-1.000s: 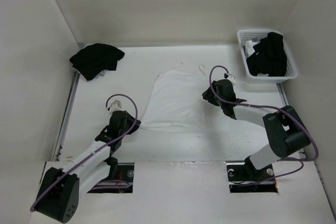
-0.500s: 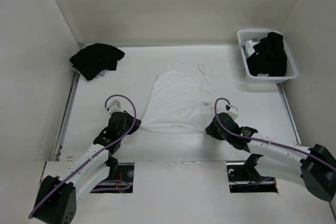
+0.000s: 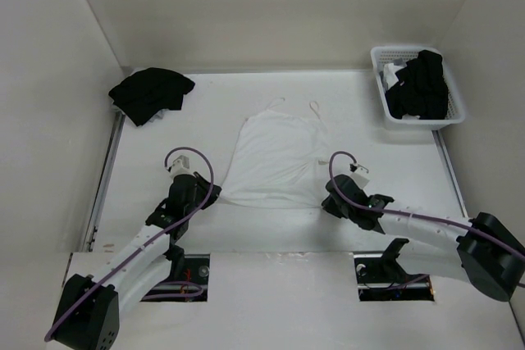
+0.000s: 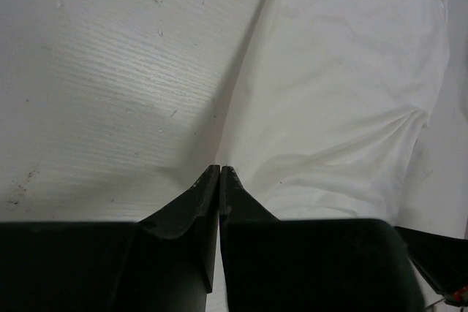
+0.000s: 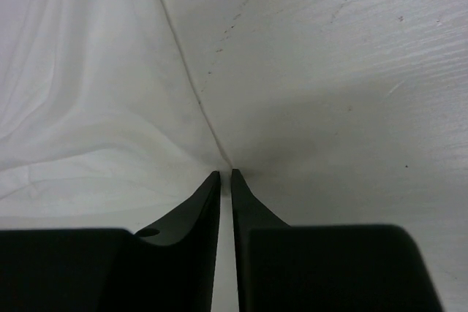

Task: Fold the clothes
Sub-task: Flatten the tank top out

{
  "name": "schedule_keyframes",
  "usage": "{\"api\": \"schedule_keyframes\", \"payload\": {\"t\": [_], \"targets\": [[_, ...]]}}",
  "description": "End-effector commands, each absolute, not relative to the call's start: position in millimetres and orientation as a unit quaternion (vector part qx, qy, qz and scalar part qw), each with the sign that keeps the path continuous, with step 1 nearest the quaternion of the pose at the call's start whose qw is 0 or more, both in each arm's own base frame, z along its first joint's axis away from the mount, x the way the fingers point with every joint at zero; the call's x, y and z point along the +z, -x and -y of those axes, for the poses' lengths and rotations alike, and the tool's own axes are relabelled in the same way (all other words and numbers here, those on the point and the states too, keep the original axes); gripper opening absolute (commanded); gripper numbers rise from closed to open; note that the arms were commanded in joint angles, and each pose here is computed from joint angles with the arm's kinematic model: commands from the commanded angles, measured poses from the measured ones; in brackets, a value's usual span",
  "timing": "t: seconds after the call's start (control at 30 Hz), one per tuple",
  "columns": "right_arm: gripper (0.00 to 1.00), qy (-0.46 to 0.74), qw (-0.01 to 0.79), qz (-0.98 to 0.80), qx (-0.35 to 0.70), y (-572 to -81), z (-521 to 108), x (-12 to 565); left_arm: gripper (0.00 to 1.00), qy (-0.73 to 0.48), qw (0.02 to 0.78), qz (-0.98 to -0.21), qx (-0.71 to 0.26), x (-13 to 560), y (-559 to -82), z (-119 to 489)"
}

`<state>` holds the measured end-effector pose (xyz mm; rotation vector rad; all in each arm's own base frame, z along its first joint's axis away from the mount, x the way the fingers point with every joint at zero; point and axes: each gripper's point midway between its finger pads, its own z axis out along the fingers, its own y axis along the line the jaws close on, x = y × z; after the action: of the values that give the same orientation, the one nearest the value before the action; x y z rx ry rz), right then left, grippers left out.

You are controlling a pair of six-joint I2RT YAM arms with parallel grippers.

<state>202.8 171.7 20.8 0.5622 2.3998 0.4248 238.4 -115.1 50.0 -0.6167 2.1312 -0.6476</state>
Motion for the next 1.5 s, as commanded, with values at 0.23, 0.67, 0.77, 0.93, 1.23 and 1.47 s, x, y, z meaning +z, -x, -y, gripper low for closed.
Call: {"api": "schedule_keyframes", "payload": {"t": [0.23,0.67,0.77,0.93,1.23,1.47], "targets": [[0.0,-0.221,0.427,-0.829,0.285,-219.4,-176.9,126.1,0.01,0.23,0.494,-0.774,-0.323,148.7,-270.1,126.9],[0.0,-0.154,0.62,-0.699,0.321,-187.4,-128.4,393.5,0.0,0.197,0.669,-0.602,-0.388,395.5,-233.1,96.9],[0.0,-0.132,0.646,-0.687,0.305,-188.0,-134.4,431.9,0.01,0.209,0.7,-0.569,-0.379,428.8,-235.9,85.6],[0.0,-0.074,0.672,-0.67,0.307,-220.9,-174.6,452.5,0.01,0.23,0.713,-0.554,-0.365,441.3,-270.4,86.3],[0.0,-0.079,0.653,-0.67,0.345,-347.3,-188.2,443.1,0.01,0.256,0.694,-0.583,-0.337,424.9,-366.2,93.7],[0.0,-0.079,0.687,-0.624,0.365,-359.8,-167.1,517.6,0.01,0.253,0.687,-0.564,-0.382,463.4,-396.8,80.2]]}}
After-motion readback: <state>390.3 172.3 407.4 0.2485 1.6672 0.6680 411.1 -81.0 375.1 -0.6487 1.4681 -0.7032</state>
